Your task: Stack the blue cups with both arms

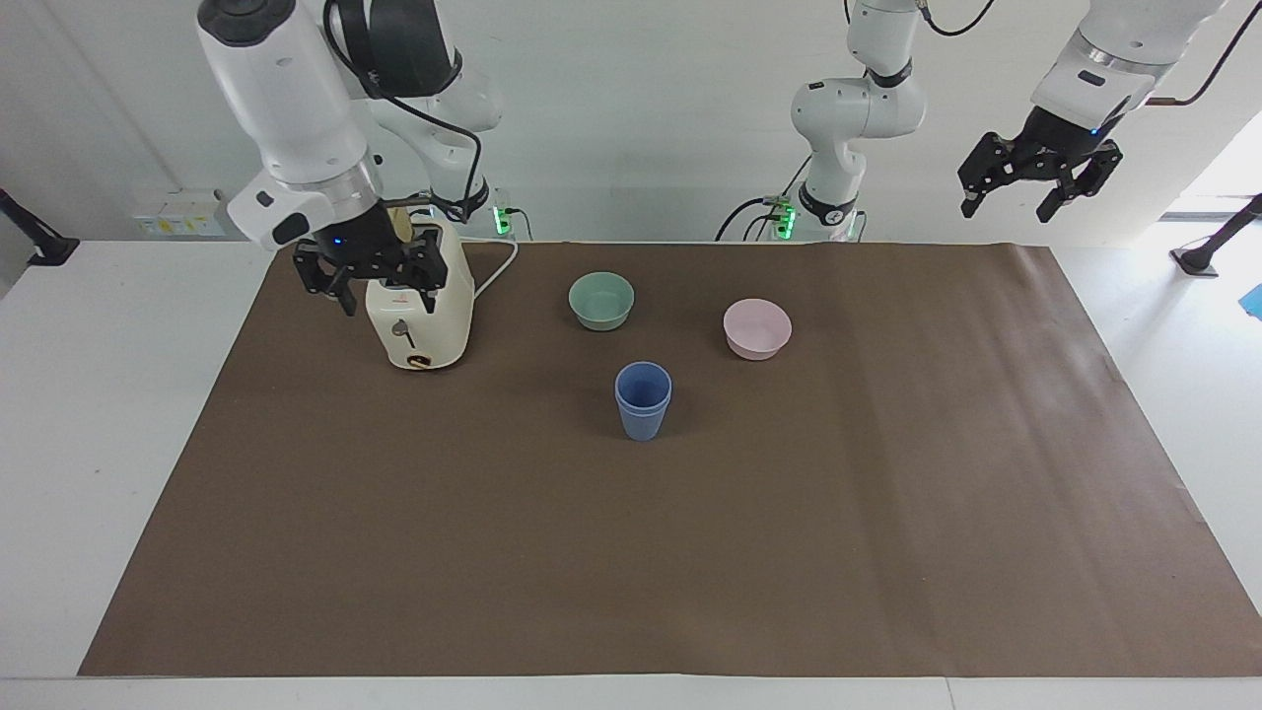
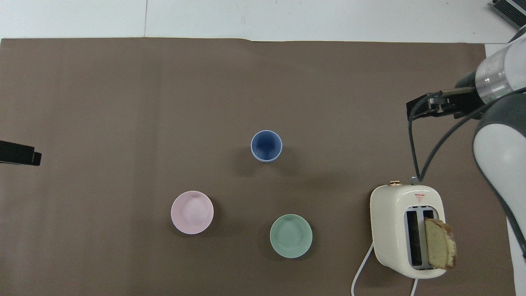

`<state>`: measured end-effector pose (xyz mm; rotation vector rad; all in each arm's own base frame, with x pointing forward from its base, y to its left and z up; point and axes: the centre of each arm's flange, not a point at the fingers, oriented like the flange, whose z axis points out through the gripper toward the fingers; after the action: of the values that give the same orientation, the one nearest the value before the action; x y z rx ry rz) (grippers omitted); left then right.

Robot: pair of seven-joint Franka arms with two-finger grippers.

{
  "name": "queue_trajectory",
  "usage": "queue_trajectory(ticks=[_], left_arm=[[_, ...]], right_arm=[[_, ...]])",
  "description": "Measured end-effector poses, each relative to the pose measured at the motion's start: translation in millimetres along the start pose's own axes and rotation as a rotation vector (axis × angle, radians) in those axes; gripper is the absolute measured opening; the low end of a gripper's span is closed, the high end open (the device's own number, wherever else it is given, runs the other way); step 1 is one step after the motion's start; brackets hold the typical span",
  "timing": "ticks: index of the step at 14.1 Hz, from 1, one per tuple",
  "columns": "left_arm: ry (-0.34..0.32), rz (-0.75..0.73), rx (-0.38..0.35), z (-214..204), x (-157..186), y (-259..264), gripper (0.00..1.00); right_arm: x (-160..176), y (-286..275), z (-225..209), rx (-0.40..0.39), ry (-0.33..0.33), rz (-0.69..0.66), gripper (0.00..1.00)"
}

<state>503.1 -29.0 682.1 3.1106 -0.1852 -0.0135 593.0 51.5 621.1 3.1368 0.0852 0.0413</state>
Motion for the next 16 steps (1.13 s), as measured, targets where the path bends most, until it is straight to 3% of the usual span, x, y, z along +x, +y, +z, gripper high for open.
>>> queue_trajectory(ticks=[16], left_arm=[[0.000,0.000,0.000,-0.1,-0.1,0.0,1.00]], right_arm=[[-25.0,48.1,-18.5,-0.012,-0.059,0.043,1.00]])
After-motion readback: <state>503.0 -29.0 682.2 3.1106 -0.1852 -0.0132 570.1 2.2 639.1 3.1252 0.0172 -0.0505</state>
